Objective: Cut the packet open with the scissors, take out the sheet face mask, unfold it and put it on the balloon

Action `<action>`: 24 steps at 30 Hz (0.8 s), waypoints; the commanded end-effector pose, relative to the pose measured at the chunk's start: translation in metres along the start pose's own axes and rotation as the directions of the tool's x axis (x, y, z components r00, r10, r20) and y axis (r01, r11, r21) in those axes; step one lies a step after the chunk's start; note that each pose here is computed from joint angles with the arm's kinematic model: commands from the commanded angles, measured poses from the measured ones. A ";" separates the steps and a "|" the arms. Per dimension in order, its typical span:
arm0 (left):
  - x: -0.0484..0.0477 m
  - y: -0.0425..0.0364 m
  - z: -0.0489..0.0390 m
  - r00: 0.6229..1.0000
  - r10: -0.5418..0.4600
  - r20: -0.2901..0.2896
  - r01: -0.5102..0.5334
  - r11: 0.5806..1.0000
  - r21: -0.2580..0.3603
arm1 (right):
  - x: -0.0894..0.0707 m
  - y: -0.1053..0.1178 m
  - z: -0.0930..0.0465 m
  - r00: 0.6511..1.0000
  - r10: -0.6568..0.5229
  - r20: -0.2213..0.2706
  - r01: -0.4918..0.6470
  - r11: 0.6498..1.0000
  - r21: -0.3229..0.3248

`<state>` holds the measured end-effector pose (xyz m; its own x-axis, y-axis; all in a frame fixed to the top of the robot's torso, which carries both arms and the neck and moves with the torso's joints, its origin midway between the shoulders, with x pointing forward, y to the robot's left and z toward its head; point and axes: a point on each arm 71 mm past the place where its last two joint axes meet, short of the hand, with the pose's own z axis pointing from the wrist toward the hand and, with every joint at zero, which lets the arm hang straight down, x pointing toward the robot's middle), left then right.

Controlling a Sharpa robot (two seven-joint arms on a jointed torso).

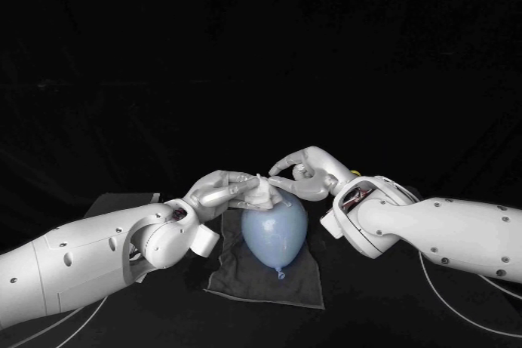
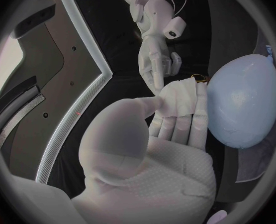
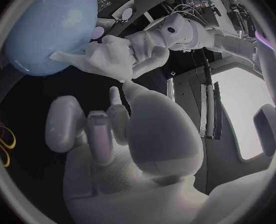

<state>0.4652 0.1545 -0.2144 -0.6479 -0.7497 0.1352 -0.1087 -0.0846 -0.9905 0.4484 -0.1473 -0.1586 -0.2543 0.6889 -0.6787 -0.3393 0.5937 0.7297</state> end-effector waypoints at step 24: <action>0.0008 -0.0052 -0.0016 0.991 0.130 -0.023 -0.129 0.990 0.056 | 0.010 0.004 -0.006 0.993 0.076 -0.085 -0.071 0.996 0.056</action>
<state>0.4634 0.1560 -0.2121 -0.6781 -0.7347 0.0201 -0.0104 -0.0178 -0.9998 0.4412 -0.1424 -0.1612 -0.3229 0.7099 -0.6259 -0.2717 0.5639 0.7798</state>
